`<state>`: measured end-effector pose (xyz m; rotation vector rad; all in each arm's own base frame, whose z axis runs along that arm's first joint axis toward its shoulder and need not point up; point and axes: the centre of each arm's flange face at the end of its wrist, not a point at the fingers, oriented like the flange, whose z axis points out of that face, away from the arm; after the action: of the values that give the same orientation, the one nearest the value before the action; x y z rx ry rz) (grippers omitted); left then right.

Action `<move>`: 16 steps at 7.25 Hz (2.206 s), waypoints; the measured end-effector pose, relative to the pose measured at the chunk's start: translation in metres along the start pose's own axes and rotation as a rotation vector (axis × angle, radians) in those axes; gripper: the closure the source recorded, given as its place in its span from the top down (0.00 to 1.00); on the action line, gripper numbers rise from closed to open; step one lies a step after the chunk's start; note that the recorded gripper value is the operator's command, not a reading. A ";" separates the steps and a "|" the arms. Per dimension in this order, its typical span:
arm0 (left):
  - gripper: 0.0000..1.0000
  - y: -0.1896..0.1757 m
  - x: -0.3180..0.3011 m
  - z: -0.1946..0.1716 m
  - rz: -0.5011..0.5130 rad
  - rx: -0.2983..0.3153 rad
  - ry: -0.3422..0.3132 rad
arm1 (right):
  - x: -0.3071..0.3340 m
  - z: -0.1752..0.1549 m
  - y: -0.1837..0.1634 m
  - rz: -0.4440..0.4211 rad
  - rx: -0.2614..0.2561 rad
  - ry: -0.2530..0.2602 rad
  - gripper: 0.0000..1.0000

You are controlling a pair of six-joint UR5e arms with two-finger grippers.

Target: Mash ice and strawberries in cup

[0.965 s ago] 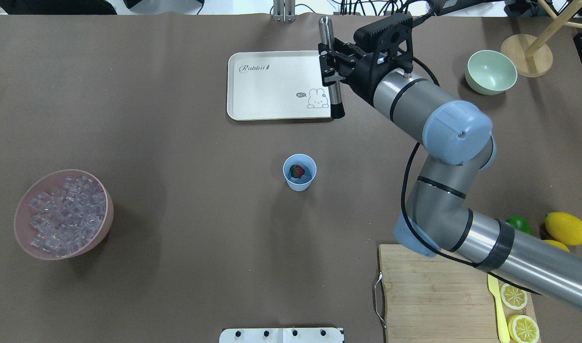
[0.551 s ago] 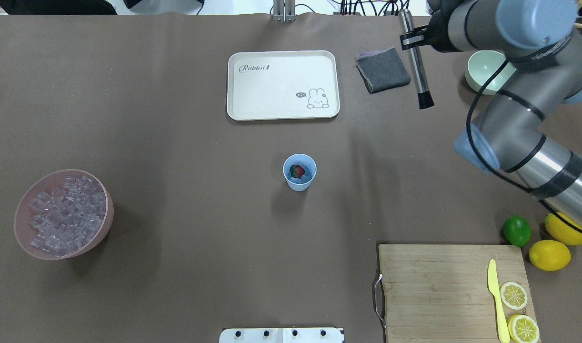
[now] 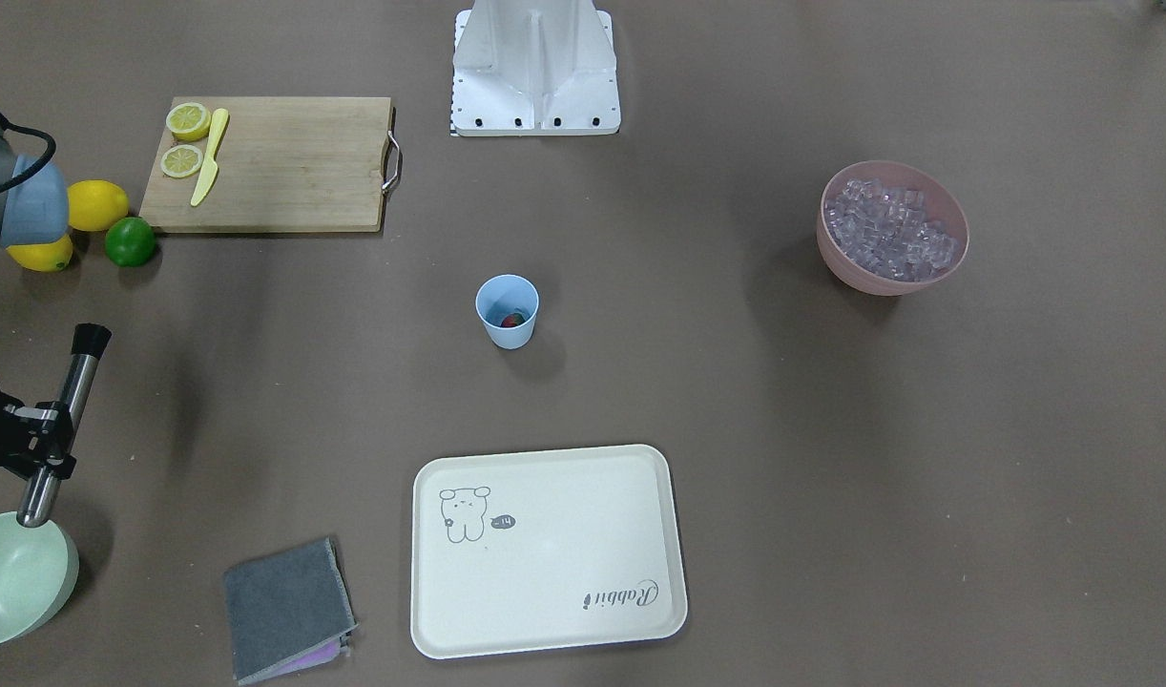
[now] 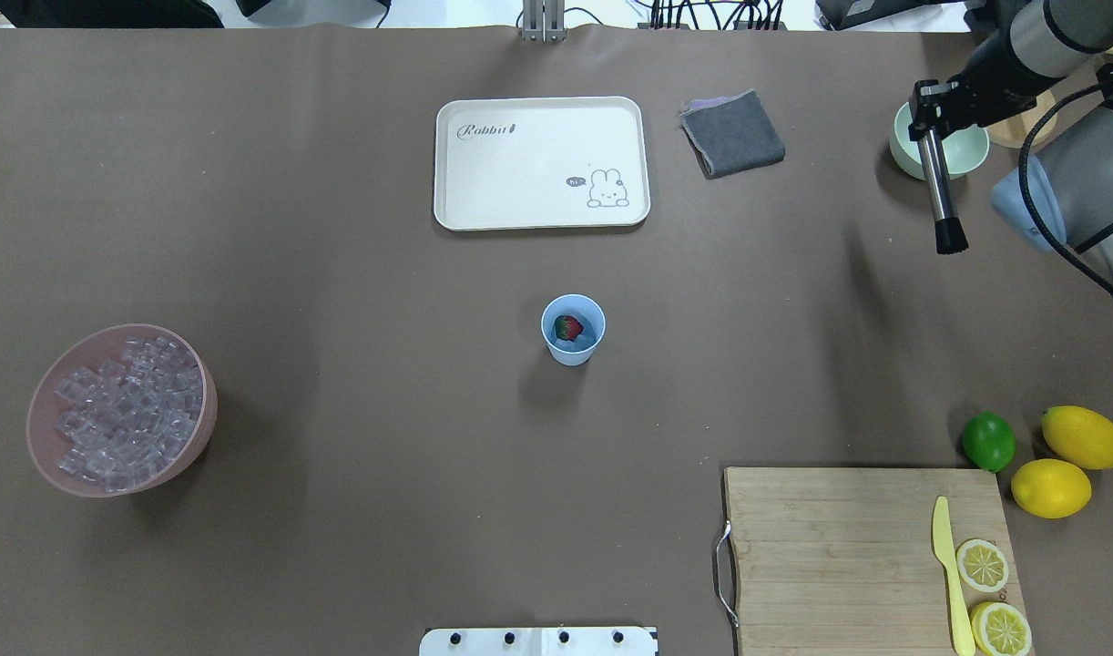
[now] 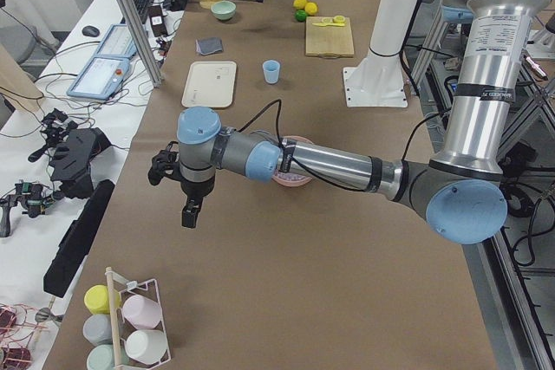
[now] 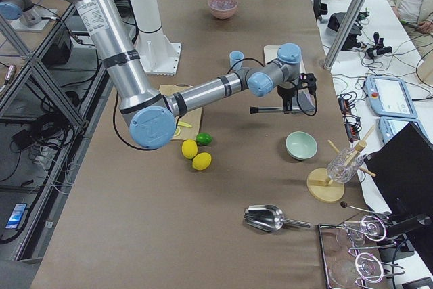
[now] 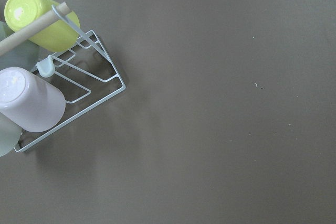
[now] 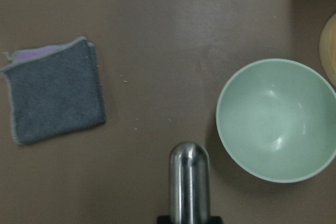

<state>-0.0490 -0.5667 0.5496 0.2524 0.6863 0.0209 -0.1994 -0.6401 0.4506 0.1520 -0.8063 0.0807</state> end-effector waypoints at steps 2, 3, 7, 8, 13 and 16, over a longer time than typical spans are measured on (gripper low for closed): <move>0.98 0.000 0.001 0.000 0.003 0.003 0.000 | 0.028 0.041 0.019 0.038 -0.076 0.036 0.00; 0.98 0.001 0.001 -0.001 0.004 0.004 0.001 | 0.031 0.054 0.031 0.033 -0.096 0.048 0.00; 0.98 0.000 0.002 -0.001 0.007 0.005 0.001 | 0.021 0.085 0.063 0.000 -0.152 0.062 0.00; 0.98 -0.001 0.002 -0.001 0.007 0.006 0.001 | 0.020 0.091 0.068 -0.005 -0.163 0.065 0.00; 0.98 -0.004 0.005 -0.002 0.012 0.009 0.001 | 0.023 0.101 0.080 -0.008 -0.184 0.073 1.00; 0.98 -0.007 0.006 -0.003 0.012 0.010 0.001 | 0.043 0.060 0.058 0.014 -0.144 0.050 1.00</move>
<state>-0.0469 -0.5722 0.5425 0.2659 0.6859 0.0294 -0.2196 -0.5923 0.5286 0.0085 -0.7601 0.0400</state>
